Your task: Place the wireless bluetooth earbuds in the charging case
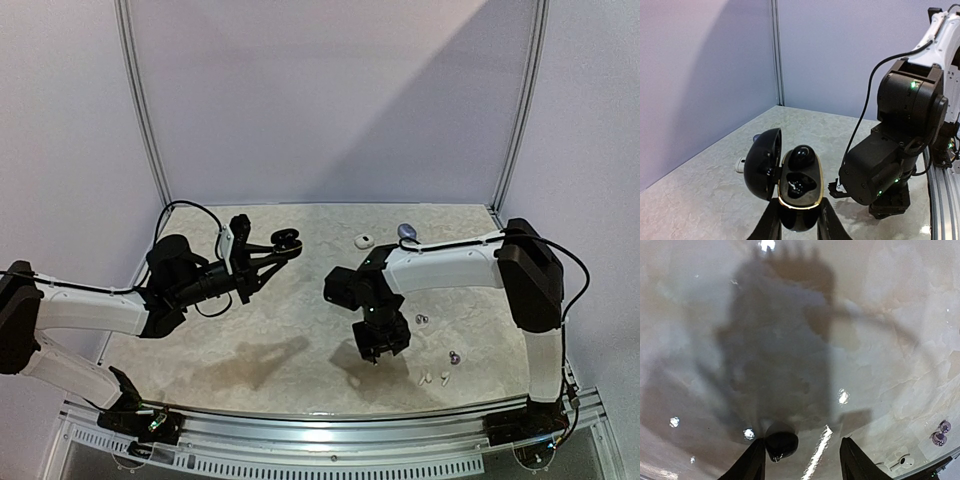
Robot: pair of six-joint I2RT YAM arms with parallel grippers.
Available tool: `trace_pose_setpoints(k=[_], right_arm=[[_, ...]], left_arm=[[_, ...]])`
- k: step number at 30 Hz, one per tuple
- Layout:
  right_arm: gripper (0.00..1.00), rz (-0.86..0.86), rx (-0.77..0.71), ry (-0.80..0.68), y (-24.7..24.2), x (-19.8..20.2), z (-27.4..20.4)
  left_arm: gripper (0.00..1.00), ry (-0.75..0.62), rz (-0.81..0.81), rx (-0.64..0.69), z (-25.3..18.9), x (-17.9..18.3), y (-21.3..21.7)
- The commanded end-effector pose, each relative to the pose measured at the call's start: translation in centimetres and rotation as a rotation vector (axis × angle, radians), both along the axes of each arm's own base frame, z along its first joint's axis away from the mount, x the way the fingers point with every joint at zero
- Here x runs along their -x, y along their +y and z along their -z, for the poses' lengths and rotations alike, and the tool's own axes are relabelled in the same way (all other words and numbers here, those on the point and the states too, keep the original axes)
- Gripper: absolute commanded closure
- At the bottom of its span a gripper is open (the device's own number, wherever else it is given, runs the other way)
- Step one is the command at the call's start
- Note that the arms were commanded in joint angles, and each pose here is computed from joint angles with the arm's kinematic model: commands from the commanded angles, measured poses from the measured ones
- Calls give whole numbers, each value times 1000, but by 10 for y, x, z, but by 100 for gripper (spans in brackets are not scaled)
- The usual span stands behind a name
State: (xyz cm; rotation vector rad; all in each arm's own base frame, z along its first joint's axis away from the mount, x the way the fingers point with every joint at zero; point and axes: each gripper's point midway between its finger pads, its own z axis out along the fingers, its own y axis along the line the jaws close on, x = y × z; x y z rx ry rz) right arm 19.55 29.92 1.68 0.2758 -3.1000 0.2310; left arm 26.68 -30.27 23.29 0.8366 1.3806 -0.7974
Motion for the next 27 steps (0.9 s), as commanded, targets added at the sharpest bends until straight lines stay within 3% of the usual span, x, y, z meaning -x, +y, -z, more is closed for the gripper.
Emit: trace_pose_setpoints(k=[1, 5, 11, 27], right_arm=[[48, 17, -123, -30, 16, -12, -22], [51, 118, -202, -18, 23, -20, -29], [57, 212, -164, 37, 17, -13, -16], [71, 210, -110, 106, 9, 0, 10]], left_arm=[[100, -4, 2, -4, 0, 4, 2], [100, -6, 4, 0, -2, 4, 1], [100, -12, 2, -1, -2, 4, 2], [100, -11, 0, -1, -2, 3, 2]])
